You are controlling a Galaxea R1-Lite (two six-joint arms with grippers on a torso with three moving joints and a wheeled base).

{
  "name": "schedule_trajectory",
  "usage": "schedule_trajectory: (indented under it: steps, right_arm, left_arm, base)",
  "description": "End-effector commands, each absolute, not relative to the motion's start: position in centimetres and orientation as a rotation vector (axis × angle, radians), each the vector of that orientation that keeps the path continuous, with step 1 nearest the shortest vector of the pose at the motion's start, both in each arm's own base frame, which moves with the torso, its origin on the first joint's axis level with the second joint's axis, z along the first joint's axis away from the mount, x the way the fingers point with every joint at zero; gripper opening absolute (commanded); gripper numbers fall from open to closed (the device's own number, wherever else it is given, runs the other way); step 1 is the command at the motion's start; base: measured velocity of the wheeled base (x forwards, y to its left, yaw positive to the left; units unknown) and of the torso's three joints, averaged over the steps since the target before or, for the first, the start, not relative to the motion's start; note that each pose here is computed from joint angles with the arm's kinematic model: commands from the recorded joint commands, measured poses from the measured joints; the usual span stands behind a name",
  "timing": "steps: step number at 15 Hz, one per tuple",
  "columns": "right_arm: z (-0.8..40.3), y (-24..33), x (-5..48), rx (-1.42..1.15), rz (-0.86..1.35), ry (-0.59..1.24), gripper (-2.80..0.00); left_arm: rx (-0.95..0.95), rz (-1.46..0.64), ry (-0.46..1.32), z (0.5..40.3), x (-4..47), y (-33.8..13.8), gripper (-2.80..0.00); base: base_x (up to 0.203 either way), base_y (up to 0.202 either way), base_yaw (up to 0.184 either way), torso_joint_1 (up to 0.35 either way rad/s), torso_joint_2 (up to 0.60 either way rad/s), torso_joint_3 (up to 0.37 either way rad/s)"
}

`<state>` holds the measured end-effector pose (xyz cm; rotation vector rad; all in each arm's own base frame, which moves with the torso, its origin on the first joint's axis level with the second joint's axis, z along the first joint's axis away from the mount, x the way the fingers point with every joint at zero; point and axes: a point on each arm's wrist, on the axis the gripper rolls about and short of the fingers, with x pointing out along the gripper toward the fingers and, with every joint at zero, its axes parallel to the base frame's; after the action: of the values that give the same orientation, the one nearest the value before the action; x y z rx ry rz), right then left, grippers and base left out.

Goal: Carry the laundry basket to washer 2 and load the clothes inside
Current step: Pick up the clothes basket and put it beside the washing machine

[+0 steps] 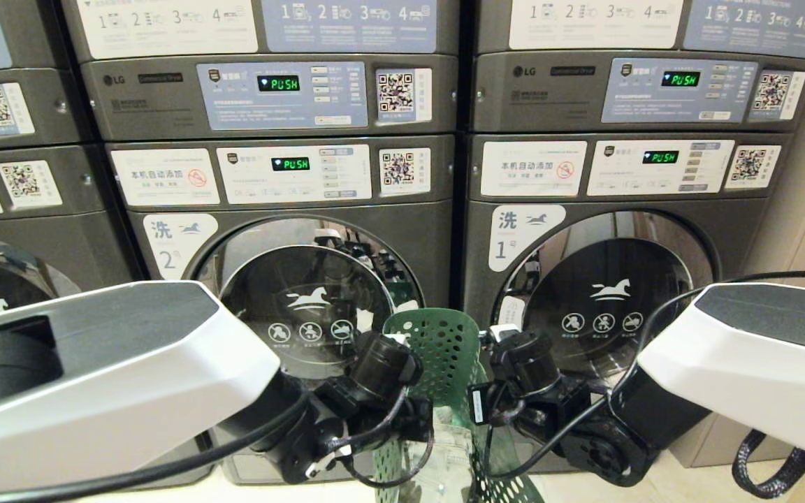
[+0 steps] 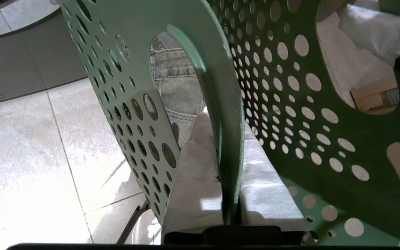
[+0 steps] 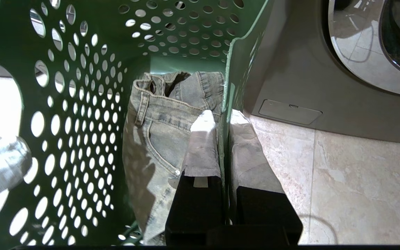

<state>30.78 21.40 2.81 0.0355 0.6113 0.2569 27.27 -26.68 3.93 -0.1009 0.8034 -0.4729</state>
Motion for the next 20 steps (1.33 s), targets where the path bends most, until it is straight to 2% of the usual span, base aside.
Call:
schedule_trajectory:
  steps: [1,20]
  right_arm:
    - [2.6,21.0,30.9,0.037,0.245,0.616,-2.8]
    - [1.1,19.1,31.8,-0.031,0.174,0.634,-2.8]
  left_arm:
    - [-0.088,-0.477,0.811,3.1,27.5,-27.1,-2.8]
    - [-0.051,-0.527,0.782,1.0,29.3,-30.6,-2.8]
  base:
    - [0.0,0.0,0.0,0.0,0.0,0.0]
    - [0.0,0.0,0.0,0.0,0.0,0.0]
